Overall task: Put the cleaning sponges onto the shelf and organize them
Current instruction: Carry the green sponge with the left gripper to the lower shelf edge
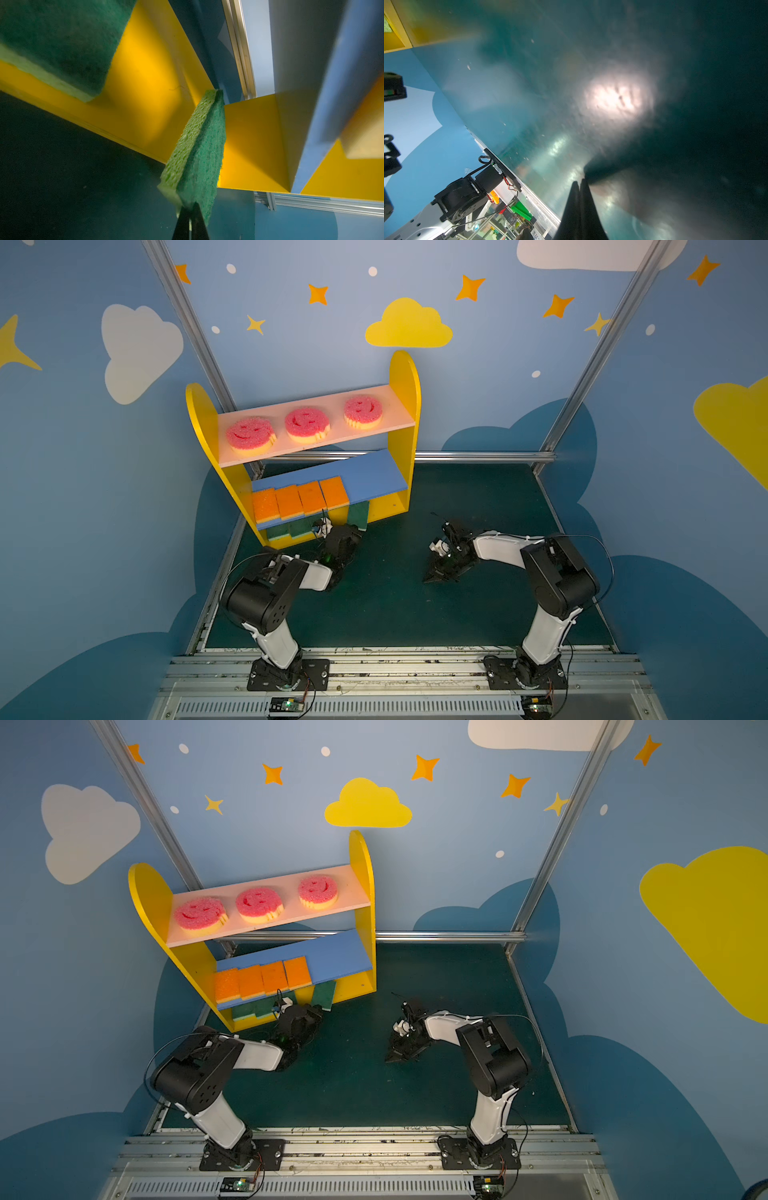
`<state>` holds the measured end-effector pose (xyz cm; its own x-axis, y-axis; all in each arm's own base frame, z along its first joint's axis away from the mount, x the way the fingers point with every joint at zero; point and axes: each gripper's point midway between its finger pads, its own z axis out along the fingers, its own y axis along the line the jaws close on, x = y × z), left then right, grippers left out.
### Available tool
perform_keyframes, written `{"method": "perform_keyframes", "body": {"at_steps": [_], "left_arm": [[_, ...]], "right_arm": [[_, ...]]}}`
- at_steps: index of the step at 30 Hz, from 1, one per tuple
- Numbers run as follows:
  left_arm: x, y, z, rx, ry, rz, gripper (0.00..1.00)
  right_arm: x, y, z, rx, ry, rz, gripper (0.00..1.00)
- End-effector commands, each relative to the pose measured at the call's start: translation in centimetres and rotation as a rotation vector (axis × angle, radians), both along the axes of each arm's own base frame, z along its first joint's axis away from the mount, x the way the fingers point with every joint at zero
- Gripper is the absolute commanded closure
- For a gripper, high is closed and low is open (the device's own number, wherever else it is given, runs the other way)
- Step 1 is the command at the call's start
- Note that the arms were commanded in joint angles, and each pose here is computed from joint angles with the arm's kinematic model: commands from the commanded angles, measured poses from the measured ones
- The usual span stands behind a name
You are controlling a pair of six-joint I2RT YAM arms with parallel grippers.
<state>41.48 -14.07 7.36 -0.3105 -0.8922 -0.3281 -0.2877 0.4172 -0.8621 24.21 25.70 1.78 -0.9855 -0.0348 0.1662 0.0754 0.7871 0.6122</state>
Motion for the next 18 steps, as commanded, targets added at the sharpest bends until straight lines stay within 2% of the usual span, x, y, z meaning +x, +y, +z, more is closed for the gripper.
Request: {"method": "perform_keyframes", "body": {"at_steps": [1, 6, 18], "left_arm": [[1.8, 0.4, 1.8, -0.044, -0.119, 0.049, 0.97], [3.0, 0.3, 0.6, -0.095, -0.135, 0.064, 0.97], [4.1, 1.3, -0.3, -0.065, -0.145, 0.133, 0.97]], "right_arm": [[0.4, -0.3, -0.6, -0.011, 0.008, 0.004, 1.00], [0.5, -0.6, -0.9, -0.003, 0.017, -0.001, 1.00], [0.7, -1.0, -1.3, 0.017, 0.033, -0.017, 1.00]]}}
